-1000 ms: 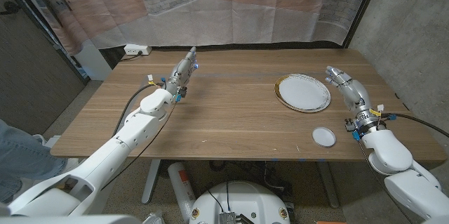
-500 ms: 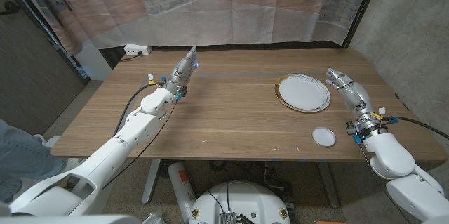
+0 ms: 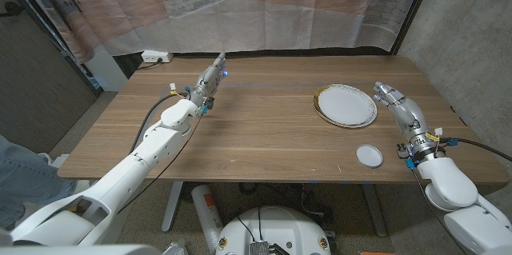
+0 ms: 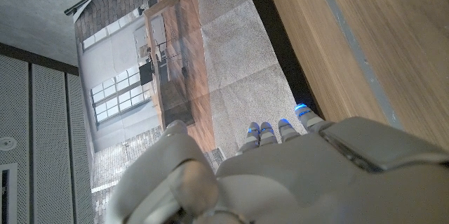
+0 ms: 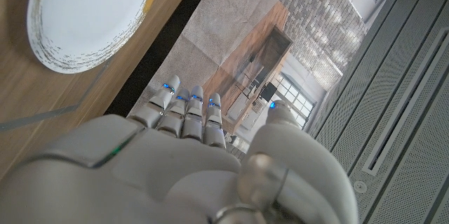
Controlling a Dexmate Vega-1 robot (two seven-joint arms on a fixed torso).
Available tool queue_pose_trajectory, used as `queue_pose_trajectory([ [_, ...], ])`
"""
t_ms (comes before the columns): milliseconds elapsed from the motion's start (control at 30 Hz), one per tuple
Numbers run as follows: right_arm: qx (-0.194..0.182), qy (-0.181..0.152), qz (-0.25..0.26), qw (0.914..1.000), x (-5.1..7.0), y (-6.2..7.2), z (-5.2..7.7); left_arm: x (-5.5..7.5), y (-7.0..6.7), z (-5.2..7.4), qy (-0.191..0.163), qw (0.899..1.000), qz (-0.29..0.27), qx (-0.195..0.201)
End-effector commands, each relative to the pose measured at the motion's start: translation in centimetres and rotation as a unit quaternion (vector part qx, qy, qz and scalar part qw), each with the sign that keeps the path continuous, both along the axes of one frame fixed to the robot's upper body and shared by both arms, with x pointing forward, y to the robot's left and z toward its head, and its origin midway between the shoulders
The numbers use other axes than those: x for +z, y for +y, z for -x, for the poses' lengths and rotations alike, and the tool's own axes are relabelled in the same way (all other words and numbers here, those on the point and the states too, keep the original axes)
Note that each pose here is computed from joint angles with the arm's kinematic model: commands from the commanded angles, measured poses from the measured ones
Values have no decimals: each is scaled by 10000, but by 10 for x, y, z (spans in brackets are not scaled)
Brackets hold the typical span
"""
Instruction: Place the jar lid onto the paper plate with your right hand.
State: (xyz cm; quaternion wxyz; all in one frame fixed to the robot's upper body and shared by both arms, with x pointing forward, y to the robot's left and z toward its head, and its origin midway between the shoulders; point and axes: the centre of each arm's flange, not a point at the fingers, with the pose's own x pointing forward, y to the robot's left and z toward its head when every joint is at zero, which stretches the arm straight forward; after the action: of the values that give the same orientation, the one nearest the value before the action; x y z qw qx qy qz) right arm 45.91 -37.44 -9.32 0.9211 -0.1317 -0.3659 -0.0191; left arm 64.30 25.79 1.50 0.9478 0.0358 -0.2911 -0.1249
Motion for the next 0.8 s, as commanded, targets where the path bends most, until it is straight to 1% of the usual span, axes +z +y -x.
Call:
queue_pose_trajectory([
  [33,-58,64,-12,10000,-11,-4,12,0,-3,2,23,10000,-54,-15],
  [233,-123,63,25,9999,-15,-6,18,-2,-5,2,44,10000,-47,-29],
  [433,-218,31,106,9997,-17,-6,24,-1,-7,2,15,10000,-53,-41],
  [800,-361,54,249,9990,-21,-4,28,-1,-8,2,24,10000,-60,-46],
])
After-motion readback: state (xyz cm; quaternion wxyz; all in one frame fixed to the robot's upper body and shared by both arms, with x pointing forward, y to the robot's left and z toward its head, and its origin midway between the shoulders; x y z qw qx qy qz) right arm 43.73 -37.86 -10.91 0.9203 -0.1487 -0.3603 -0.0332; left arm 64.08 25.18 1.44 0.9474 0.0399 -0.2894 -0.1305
